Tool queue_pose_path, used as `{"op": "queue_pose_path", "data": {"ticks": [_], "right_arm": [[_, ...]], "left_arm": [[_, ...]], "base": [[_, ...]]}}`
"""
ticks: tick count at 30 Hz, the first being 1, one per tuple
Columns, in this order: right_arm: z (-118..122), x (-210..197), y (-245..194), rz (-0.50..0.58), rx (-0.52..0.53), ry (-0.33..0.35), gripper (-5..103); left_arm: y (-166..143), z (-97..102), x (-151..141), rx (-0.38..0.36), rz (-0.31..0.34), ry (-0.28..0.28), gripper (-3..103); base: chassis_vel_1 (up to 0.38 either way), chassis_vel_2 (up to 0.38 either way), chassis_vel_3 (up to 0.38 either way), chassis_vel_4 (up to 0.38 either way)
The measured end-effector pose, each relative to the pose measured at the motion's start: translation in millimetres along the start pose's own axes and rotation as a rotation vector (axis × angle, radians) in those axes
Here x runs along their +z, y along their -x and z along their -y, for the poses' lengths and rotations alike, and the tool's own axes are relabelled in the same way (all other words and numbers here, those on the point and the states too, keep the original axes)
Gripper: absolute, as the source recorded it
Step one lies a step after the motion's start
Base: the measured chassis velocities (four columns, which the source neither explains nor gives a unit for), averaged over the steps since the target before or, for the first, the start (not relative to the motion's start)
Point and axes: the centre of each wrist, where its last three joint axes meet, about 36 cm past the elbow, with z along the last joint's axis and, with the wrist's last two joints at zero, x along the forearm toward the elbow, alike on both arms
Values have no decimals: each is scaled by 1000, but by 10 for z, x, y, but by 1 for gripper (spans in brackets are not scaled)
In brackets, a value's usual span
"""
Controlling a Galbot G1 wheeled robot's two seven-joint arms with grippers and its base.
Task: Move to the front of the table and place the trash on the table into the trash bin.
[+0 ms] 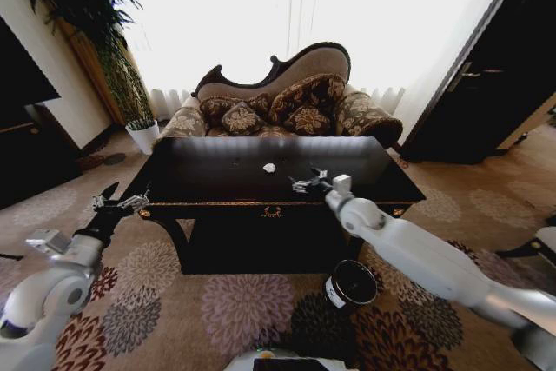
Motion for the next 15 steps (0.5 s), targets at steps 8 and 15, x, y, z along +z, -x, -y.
{"op": "queue_pose_path", "data": {"ticks": [8,15], "right_arm": [[-97,-82,356,-1,-14,-45,100],[-192,-88,575,-23,-25,-61,100]], "left_arm": [[0,0,0,0,0,0,100],[0,0,0,0,0,0,100]], "base": [[0,0,0,0],[0,0,0,0]]}}
